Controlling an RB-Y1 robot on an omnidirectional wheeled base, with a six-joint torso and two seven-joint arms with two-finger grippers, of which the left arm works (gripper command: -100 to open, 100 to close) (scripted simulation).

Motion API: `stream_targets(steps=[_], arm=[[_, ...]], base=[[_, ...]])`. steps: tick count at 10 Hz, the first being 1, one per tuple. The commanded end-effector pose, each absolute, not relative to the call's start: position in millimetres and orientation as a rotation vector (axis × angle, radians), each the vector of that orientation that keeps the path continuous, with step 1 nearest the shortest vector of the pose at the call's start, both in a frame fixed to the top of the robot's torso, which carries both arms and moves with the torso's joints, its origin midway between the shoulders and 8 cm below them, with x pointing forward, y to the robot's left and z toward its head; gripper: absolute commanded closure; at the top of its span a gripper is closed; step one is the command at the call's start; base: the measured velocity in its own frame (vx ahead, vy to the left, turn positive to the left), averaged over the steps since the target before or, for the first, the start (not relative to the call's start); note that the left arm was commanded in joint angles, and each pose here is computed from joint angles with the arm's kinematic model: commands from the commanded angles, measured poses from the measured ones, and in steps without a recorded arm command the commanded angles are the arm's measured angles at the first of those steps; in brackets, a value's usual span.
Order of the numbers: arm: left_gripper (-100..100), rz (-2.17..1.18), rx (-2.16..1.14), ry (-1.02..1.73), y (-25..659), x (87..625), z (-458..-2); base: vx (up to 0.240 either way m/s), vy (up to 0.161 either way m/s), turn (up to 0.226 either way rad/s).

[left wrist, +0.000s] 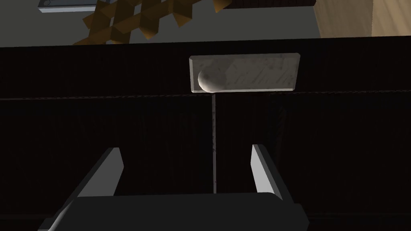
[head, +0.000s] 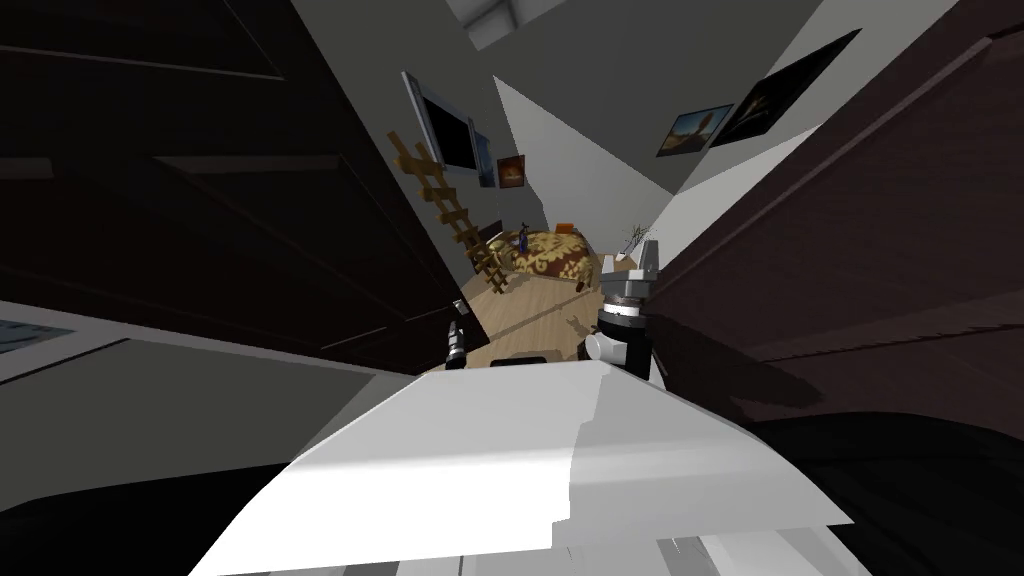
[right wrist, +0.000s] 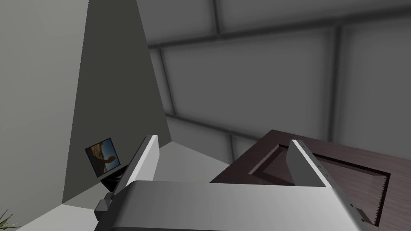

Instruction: Push the door open

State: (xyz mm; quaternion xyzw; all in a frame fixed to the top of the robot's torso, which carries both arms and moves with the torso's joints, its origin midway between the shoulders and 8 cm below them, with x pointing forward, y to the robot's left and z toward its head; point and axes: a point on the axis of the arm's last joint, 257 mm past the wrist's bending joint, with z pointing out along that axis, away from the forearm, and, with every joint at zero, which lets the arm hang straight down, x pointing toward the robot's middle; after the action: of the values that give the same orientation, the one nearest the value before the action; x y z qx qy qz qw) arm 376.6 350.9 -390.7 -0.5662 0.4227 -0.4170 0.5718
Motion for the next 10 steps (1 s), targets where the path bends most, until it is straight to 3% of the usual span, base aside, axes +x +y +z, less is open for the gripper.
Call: stream_targets(steps=[1, 8, 9, 10], arm=[[-100, -0.973, -1.319, 0.990, 355.1, 376.2, -389.8], [-100, -0.968, -1.322, 0.969, 356.9, 375.2, -391.1], [100, -0.968, -1.322, 0.969, 356.9, 375.2, -391.1], [100, -0.968, -1.322, 0.969, 356.9, 375.2, -391.1]], base=[[0.228, 0.041, -0.032], [0.212, 0.084, -0.023], [-0.021, -0.013, -0.003], [-0.035, -0.016, -0.006]])
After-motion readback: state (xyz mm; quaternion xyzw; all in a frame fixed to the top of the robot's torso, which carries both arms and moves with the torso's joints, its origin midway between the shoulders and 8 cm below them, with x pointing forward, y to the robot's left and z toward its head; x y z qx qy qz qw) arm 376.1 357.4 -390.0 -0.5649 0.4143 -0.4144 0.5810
